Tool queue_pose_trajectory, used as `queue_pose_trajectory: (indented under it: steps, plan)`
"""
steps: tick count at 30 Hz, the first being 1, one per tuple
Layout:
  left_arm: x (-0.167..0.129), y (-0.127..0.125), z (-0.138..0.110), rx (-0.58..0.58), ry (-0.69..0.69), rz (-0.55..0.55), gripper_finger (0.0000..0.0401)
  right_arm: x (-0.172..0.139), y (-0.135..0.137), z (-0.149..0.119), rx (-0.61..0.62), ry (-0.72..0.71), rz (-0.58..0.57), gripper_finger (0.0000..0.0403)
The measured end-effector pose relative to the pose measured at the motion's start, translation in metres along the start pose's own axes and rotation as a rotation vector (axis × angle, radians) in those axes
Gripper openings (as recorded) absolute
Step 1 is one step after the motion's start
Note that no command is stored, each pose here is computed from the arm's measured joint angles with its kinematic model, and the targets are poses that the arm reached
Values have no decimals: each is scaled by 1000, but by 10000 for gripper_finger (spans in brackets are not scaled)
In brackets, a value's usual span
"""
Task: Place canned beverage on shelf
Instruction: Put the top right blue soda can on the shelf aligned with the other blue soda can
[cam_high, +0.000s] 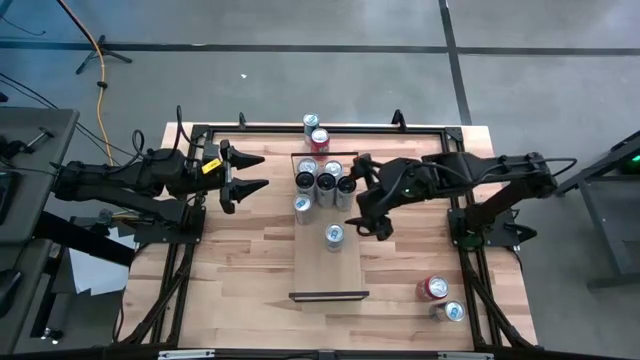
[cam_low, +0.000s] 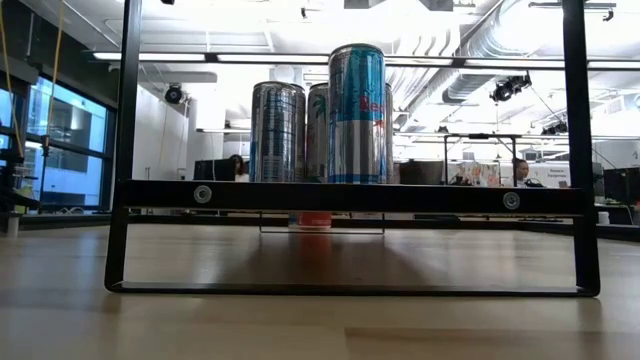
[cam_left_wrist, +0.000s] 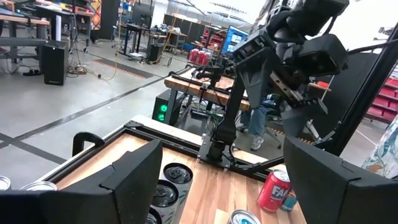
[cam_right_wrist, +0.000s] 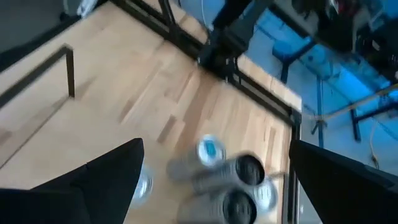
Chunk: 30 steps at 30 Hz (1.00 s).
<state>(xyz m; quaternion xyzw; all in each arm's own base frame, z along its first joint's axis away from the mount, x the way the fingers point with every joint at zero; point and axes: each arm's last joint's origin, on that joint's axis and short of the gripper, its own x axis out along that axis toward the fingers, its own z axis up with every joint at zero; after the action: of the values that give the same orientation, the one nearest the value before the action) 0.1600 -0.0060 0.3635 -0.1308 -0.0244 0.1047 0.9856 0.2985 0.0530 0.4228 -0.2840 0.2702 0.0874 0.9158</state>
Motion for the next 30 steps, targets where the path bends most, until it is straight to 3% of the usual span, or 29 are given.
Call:
queue_pose_trajectory:
  steps: [5, 14, 23, 30]
  plan:
    - [0, 0, 0, 0, 0, 0, 294, 26, 8, 1, -15, -10, 115, 387]
    - [0, 0, 0, -1, -1, 0, 294, 89, 33, -16, -127, 120, 353, 387]
    - [0, 0, 0, -1, -1, 0, 294, 109, 42, -31, -226, 232, 435, 387]
    - [0, 0, 0, -1, -1, 0, 294, 116, 39, -36, -245, 258, 417, 387]
